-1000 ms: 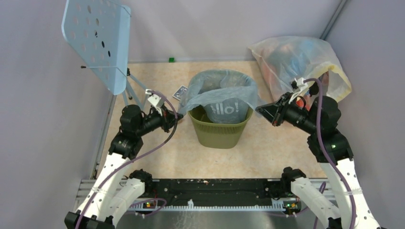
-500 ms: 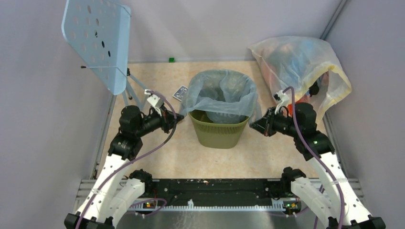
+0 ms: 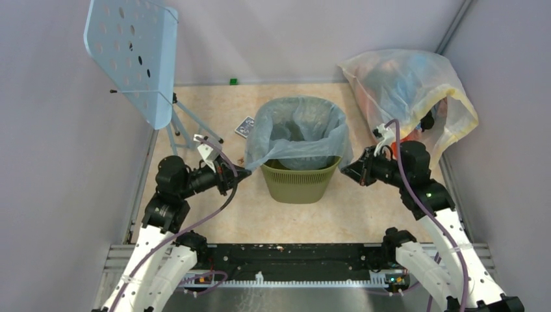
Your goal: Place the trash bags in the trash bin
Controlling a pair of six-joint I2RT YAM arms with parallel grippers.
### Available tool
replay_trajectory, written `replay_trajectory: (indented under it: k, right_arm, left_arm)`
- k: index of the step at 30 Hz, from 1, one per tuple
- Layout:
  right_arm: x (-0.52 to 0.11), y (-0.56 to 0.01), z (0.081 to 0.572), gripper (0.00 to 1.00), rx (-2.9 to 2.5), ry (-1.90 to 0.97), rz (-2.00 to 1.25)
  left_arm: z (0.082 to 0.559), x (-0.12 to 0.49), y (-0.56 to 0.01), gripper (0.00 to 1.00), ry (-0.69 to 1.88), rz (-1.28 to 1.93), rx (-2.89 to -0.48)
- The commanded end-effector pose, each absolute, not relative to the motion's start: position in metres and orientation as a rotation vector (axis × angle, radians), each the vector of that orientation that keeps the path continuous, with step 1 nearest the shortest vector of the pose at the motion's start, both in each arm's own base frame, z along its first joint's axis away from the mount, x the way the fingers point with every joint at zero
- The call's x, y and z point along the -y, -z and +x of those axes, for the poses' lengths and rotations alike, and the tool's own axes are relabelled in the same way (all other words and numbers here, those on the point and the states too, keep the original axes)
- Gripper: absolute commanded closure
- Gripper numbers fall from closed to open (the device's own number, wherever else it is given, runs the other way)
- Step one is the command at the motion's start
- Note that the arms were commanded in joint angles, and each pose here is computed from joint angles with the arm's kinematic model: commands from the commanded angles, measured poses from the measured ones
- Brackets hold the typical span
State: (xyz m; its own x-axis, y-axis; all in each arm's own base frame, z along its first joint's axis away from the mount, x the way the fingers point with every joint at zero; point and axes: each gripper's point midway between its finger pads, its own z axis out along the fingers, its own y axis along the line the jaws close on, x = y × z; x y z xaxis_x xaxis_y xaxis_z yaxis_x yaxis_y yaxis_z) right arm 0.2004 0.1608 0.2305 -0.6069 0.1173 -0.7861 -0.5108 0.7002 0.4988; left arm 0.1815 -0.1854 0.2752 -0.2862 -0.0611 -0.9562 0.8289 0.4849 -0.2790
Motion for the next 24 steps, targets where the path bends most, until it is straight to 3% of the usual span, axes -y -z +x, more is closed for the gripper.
replay_trajectory:
  k: [1, 5, 7, 13, 15, 19, 24]
  right_arm:
    - [-0.16, -0.23, 0.207, 1.0, -2.019, -0.898, -0.309]
    - [-0.157, -0.232, 0.205, 0.99, -2.023, -0.885, -0.289]
    - [-0.151, -0.237, 0.207, 0.92, -2.014, -0.846, -0.243]
    - [-0.122, -0.252, 0.211, 0.87, -2.014, -0.702, -0.032]
    - [-0.118, -0.26, 0.209, 0.83, -1.981, -0.709, 0.032]
    - [-0.114, -0.281, 0.202, 0.6, -1.91, -0.787, 0.208]
    - [-0.113, -0.302, 0.198, 0.57, -1.845, -0.94, 0.48]
  left_arm:
    - [0.185, 0.181, -0.238, 1.0, 0.978, 0.676, -1.74]
    - [0.198, 0.179, -0.215, 1.0, 0.957, 0.642, -1.837]
    - [0.203, 0.181, -0.209, 1.0, 0.966, 0.633, -1.871]
    - [0.205, 0.189, -0.213, 1.0, 1.044, 0.638, -1.878]
    - [0.205, 0.189, -0.218, 0.99, 1.036, 0.639, -1.858]
    - [0.204, 0.186, -0.228, 0.95, 1.004, 0.638, -1.809]
    - [0.203, 0.184, -0.238, 0.93, 0.981, 0.627, -1.773]
